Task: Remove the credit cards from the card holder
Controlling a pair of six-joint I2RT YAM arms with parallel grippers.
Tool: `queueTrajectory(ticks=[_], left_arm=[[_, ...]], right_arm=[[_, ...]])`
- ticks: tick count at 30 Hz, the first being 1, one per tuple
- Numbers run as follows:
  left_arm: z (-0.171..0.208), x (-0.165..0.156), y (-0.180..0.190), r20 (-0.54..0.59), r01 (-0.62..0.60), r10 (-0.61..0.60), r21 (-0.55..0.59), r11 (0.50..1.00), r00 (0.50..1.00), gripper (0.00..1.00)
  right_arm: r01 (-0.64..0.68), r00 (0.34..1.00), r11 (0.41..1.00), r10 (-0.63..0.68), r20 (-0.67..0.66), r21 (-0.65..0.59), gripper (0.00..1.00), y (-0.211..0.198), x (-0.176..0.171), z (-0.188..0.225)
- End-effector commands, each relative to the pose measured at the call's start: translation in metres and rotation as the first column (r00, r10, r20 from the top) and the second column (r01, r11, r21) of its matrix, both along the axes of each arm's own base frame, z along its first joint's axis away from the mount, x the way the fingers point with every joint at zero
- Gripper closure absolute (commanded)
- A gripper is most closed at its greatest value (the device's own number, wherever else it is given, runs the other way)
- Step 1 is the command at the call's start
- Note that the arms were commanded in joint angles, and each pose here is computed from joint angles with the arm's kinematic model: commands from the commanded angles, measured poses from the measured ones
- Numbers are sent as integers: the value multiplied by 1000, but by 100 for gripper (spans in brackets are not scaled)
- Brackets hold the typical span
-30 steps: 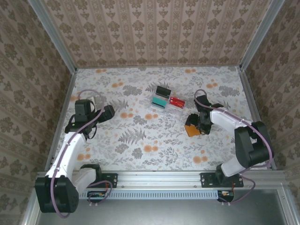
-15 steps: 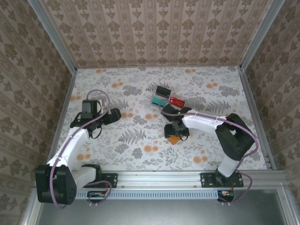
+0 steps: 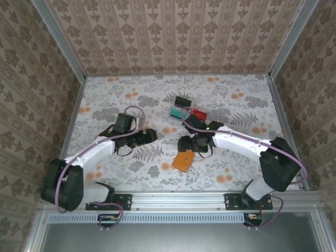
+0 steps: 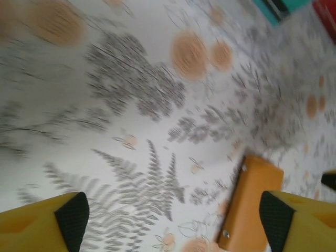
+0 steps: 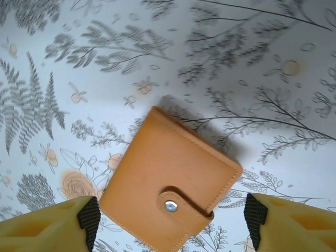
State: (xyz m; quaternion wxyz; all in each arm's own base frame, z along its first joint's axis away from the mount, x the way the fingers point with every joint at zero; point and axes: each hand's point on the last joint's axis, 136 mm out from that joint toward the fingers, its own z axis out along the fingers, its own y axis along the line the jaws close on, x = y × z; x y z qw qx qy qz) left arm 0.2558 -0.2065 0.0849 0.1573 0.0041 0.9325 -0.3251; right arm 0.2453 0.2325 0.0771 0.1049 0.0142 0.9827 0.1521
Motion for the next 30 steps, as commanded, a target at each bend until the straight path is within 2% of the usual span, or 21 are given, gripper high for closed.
queueTrajectory(ticks=[1, 8, 14, 18, 26, 30], left_arm=[[-1, -15, -37, -76, 59, -67, -107, 993, 995, 20], [-19, -38, -73, -165, 144, -162, -116, 983, 973, 40], [-26, -50, -91, -216, 188, -224, -173, 967, 950, 48], [-28, -59, -99, -247, 217, -264, -203, 955, 932, 49], [-42, -70, -103, -301, 205, -262, -209, 956, 917, 56], [-48, -74, -101, -321, 190, -246, -197, 962, 914, 58]], right_arm=[[116, 988, 991, -108, -111, 69, 29, -2, -13, -17], [166, 971, 986, -158, -181, 26, 47, -10, -20, -37], [154, 969, 988, -149, -198, 6, 51, -9, -17, -47], [119, 976, 992, -109, -189, 43, 53, 4, -8, -51], [-5, 989, 993, 22, -149, 115, 55, 32, 10, -45], [-30, 992, 997, 39, -117, 77, 54, 25, 14, -35]])
